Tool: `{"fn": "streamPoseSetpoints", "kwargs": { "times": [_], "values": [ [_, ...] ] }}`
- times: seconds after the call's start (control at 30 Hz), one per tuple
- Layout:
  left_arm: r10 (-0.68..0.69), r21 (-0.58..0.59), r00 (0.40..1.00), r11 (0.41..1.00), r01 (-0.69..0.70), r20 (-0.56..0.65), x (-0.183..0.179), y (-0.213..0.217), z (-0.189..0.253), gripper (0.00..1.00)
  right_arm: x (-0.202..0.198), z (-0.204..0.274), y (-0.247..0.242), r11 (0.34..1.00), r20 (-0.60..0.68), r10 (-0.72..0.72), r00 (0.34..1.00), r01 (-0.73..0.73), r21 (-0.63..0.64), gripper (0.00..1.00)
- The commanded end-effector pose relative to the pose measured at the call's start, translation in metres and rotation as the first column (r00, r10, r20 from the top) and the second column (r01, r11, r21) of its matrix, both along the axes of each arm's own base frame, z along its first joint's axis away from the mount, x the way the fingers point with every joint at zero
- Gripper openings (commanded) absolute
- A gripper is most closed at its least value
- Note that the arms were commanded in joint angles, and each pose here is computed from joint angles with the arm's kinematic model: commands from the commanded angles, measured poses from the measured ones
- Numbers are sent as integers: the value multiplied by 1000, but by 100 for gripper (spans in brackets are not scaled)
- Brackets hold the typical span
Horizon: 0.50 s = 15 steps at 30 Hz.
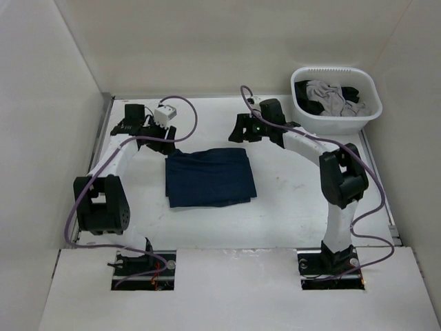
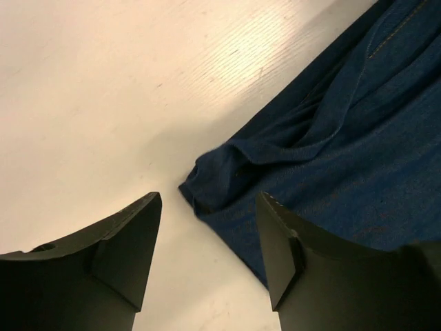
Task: Fold and stack the trousers
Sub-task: Fold the trousers
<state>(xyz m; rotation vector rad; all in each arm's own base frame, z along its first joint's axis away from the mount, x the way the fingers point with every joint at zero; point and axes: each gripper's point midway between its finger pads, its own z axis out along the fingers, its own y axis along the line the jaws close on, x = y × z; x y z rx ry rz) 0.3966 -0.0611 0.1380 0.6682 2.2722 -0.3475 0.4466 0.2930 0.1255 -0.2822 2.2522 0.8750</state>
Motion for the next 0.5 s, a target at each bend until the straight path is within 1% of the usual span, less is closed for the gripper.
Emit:
{"fn": "streamPoseSetpoints", "kwargs": {
  "times": [0.0, 0.07, 0.2, 0.33, 0.4, 0.47],
  "values": [
    [-131, -99, 988, 985, 140, 84, 23, -19, 17, 54, 1, 26, 24, 979, 155, 201, 967, -202, -9, 73],
    [-179, -128, 981, 974, 187, 70, 24, -26, 12, 52, 1, 17, 27, 971, 156, 237, 959, -237, -21, 75],
    [-244, -140, 969, 959, 245, 26, 20, -32, -3, 51, -3, 1, 31, 960, 132, 280, 951, -279, -27, 77],
    [-242, -132, 970, 962, 240, -1, 26, -28, -20, 52, -15, -19, 47, 943, 112, 334, 936, -330, -48, 79],
    [-236, -138, 972, 963, 232, -12, 30, -26, -25, 52, -13, -28, 53, 941, 100, 337, 936, -333, -55, 88],
    [-239, -149, 971, 961, 232, -29, 28, -27, -27, 51, -14, -37, 59, 939, 78, 345, 935, -342, -48, 88]
  ]
}}
